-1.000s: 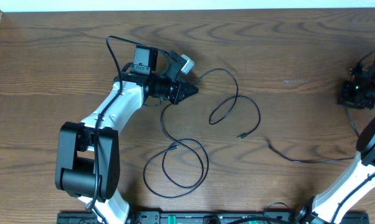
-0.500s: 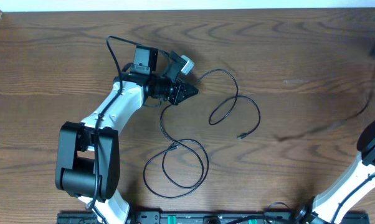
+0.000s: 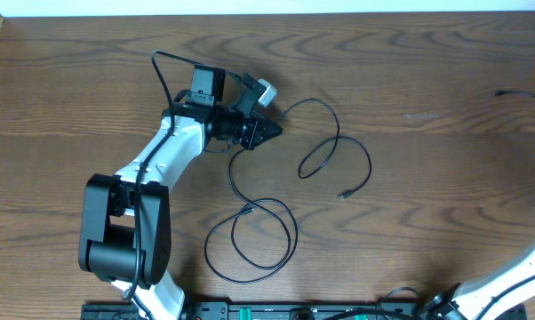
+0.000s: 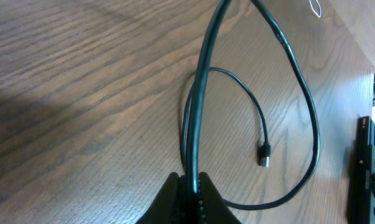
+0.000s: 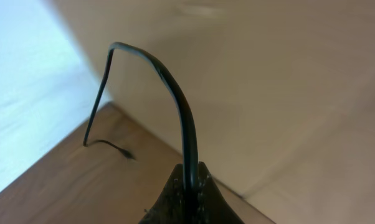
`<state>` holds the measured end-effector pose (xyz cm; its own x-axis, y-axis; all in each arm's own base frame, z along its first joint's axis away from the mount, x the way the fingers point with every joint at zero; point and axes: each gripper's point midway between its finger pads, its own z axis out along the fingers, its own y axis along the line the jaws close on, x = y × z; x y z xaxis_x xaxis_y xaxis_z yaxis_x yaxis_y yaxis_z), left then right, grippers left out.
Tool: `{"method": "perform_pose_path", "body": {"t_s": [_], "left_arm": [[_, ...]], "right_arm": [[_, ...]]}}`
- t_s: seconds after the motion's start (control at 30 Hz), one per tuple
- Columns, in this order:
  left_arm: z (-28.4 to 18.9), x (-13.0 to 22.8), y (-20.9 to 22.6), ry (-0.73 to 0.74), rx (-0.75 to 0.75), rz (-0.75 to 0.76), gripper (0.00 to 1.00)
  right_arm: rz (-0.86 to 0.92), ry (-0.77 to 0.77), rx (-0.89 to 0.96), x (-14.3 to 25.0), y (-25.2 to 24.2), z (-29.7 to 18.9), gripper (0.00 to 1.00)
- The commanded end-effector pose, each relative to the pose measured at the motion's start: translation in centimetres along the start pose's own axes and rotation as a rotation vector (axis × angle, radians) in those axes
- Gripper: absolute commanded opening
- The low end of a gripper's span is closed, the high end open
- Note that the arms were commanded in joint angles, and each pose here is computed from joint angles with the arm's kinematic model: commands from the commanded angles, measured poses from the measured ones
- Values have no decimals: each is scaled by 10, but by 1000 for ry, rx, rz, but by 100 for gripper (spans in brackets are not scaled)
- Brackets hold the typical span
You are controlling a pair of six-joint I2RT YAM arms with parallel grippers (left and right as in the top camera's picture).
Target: Untangle cables
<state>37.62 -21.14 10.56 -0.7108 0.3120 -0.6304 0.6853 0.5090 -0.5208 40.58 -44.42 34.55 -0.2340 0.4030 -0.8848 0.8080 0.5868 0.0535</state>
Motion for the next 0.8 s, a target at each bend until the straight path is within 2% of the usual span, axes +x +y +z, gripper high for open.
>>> {"method": "perform_pose_path", "body": {"t_s": [0.0, 0.13, 0.23, 0.27, 0.33, 0.37, 0.57, 0.77], "left_arm": [[-5, -8, -4, -16, -6, 19, 8], [-5, -10, -4, -23, -8, 28, 7], [-5, -12, -3, -31, -10, 37, 7], [-5, -13, -3, -33, -10, 39, 7], [-5, -14, -3, -35, -11, 41, 7], [-5, -13, -3, -35, -11, 41, 7], [-5, -13, -3, -35, -10, 40, 7], [-5, -13, -3, -35, -10, 35, 7]], "right_arm": [[113, -3, 0, -7, -37, -3, 1], [143, 27, 59, 2, -77, 1, 1], [151, 56, 68, 11, -87, 6, 2], [146, 70, 68, 15, -87, 9, 13], [122, 93, 45, 22, -80, 14, 84], [103, 106, 24, 26, -75, 16, 99], [58, 143, -13, 38, -55, 23, 99], [7, 186, -107, 50, -5, 20, 99]]}}
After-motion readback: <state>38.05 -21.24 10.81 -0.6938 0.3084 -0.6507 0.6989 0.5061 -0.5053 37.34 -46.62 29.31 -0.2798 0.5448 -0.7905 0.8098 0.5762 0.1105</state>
